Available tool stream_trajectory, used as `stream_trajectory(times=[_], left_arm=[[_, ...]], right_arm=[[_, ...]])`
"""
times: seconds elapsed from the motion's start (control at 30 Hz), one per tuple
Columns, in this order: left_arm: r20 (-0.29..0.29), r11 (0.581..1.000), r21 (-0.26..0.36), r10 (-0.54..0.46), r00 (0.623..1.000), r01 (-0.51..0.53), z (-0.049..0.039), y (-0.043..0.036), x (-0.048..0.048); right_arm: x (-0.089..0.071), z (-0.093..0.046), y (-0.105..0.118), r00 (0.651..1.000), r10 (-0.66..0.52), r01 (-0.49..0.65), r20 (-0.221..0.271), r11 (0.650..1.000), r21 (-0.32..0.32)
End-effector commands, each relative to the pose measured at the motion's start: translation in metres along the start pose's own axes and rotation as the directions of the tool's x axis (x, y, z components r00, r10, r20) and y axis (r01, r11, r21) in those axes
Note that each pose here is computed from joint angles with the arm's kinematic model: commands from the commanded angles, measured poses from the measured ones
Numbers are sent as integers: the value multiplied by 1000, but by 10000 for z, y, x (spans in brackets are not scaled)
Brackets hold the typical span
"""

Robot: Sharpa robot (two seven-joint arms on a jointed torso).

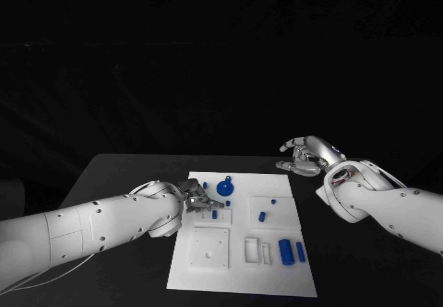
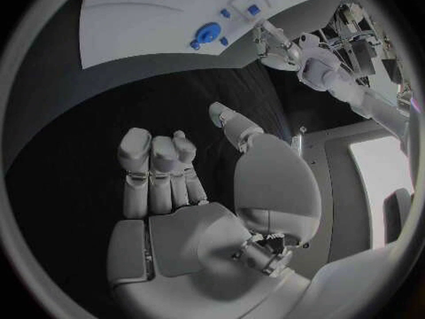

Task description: Assemble the parts on the task board

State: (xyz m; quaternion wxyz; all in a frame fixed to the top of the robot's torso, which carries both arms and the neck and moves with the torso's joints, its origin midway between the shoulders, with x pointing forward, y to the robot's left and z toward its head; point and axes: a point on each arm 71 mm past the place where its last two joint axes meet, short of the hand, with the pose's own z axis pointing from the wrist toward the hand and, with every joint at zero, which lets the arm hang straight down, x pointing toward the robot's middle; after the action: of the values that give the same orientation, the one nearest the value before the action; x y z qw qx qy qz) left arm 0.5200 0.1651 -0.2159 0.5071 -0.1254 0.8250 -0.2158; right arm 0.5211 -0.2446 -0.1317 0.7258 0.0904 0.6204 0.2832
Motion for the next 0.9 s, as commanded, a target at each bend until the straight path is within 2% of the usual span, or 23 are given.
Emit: stream_trajectory(times=[0.03,0.2,0.3,0.4,0.57,0.9], left_arm=[[63,985,130,-121,991,112,-45,-132,-72],[130,954,279,-152,980,111,-71,-277,-149],[145,940,338,-109,983,55,-56,-368,-136],[168,925,378,-21,986,-45,-18,-463,-106],[206,896,405,102,973,-180,54,-562,-52],[210,845,348,350,913,-405,190,-610,65]], right_arm=[[-13,1,-13,1000,3,-3,3,1000,-8],[-24,8,-45,1000,0,0,7,1000,-3],[-29,9,-58,1000,0,0,8,1000,0],[-30,12,-64,1000,-1,1,7,1000,0],[-17,19,-49,1000,1,-1,4,1000,-3],[-9,24,-41,1000,1,-1,2,1000,-6]])
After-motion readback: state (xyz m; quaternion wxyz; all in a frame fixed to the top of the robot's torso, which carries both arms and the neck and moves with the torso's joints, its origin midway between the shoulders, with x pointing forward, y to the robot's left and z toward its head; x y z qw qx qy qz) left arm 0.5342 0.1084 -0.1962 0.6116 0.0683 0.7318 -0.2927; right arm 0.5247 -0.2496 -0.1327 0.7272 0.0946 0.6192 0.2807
